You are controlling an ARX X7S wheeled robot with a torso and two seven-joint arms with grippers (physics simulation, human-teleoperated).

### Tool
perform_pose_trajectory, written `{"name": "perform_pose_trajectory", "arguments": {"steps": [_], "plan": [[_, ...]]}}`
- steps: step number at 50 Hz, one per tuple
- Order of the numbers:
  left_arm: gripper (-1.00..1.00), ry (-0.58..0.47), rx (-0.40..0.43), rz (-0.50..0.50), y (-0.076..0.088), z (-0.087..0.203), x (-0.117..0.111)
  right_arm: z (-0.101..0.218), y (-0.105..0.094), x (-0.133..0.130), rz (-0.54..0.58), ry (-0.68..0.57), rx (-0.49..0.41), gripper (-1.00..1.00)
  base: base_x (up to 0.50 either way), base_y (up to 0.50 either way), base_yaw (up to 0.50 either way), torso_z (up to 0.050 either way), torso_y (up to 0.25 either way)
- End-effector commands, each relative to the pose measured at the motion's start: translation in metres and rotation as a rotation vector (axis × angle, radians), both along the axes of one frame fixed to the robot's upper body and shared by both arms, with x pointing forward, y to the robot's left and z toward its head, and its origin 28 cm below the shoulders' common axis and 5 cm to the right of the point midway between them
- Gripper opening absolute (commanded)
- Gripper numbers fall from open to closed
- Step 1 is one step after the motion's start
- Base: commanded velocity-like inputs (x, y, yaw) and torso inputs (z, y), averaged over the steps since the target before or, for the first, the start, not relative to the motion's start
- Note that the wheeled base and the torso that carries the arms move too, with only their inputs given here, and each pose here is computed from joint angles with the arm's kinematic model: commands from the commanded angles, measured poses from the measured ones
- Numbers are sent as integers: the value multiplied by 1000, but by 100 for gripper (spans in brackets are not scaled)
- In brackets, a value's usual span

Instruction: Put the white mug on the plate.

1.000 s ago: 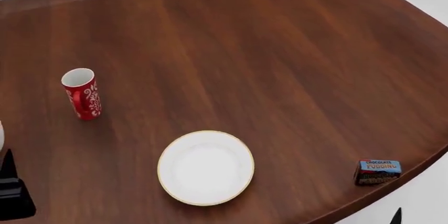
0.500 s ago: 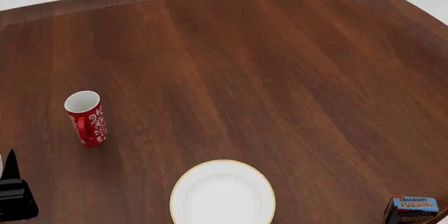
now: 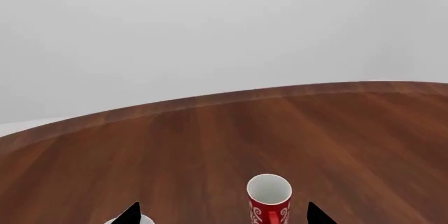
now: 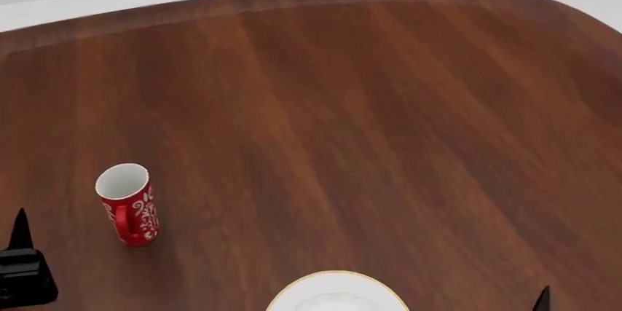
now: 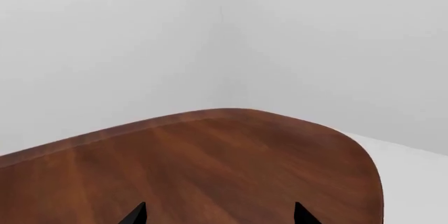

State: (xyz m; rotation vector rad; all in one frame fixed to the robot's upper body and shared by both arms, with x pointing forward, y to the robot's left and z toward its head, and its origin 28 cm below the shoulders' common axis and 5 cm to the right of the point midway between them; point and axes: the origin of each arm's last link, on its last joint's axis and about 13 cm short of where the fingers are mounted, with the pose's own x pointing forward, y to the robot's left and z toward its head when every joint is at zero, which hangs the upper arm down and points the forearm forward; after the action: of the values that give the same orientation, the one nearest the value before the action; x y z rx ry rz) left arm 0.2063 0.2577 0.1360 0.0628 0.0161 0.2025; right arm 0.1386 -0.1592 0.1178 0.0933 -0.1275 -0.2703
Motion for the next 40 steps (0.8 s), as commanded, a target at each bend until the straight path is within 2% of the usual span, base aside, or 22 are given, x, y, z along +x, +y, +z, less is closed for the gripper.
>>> {"name": "perform_pose_trajectory", "arguments": {"steps": [1, 14, 30, 40], "plan": [[100, 3, -5, -7, -1, -1, 0, 1, 0, 0, 1, 0, 3, 100, 247, -97, 0, 0, 0], [100, 0, -14, -12, 0, -2, 0, 2, 1, 1, 6, 2, -2, 100, 204, -34, 0, 0, 0], [100, -1, -14, -11, 0, -3, 0, 3, 1, 0, 8, -13, -3, 100, 4, 9, 0, 0, 1], [100, 2, -13, -9, 0, -4, -1, 3, 2, 0, 7, -13, 2, 100, 86, 221, 0, 0, 0]]}}
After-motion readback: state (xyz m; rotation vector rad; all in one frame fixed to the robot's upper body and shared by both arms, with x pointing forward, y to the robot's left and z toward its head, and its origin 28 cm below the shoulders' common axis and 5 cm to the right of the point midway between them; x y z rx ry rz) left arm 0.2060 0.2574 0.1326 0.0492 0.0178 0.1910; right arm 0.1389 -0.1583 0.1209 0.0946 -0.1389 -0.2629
